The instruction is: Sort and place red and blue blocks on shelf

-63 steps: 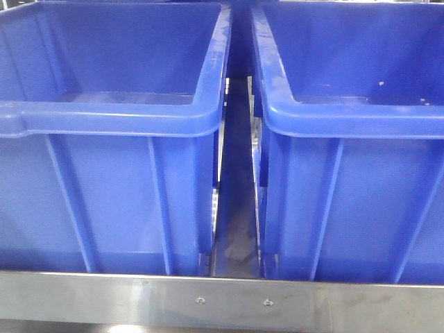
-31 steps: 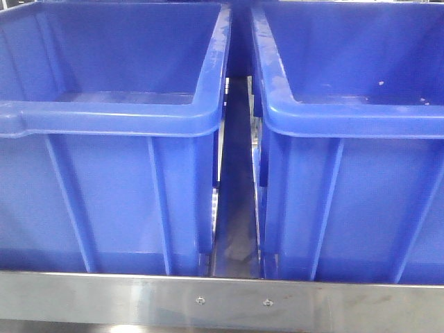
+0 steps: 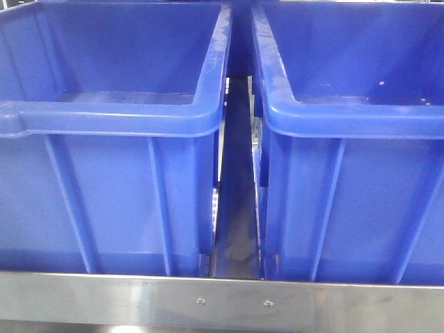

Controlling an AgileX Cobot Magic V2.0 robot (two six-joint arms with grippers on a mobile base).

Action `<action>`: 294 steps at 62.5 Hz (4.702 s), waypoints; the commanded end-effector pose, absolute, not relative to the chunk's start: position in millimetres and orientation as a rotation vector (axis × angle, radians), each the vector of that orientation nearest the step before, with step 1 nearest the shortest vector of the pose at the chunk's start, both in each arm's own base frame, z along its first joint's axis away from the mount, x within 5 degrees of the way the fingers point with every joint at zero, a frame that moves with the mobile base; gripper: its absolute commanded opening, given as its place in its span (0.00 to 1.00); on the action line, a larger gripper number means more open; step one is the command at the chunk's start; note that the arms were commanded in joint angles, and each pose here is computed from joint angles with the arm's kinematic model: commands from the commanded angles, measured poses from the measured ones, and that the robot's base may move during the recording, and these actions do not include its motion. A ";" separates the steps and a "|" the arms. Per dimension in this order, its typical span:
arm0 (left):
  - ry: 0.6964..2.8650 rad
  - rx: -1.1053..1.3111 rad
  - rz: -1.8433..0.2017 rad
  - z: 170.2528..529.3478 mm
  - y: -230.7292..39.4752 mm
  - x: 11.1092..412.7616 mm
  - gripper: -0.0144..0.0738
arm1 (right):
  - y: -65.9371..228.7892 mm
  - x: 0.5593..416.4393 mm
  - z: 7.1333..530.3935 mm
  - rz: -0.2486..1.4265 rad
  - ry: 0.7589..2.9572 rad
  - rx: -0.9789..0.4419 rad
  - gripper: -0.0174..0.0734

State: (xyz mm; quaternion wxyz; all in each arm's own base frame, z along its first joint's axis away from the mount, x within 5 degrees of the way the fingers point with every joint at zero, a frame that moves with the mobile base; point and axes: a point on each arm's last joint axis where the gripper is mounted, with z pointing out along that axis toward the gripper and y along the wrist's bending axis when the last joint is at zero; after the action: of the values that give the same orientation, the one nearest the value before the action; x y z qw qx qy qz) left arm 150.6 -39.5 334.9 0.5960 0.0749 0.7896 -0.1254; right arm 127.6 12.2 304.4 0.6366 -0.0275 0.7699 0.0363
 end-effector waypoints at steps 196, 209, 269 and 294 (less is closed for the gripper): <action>1.484 -0.035 -0.133 328.5 -5.7 61.8 0.31 | -1.7 58.5 308.0 0.043 1.377 0.077 0.24; 1.484 -0.035 -0.133 328.5 -5.7 61.8 0.31 | -1.7 58.5 308.0 0.043 1.377 0.077 0.24; 1.489 -0.035 -0.133 327.1 -5.7 62.5 0.31 | 0.2 52.4 220.1 0.061 1.376 0.041 0.24; 1.495 -0.036 -0.133 325.4 -5.6 63.0 0.31 | 0.1 51.7 223.3 0.061 1.340 0.041 0.24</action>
State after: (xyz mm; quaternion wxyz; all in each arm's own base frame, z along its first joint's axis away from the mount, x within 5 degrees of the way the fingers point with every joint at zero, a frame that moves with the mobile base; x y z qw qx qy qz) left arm 63.4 -7.6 310.6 0.7011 -0.0016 0.7108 -0.0573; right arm 56.3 0.6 206.2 0.7378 0.0230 0.6738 0.0333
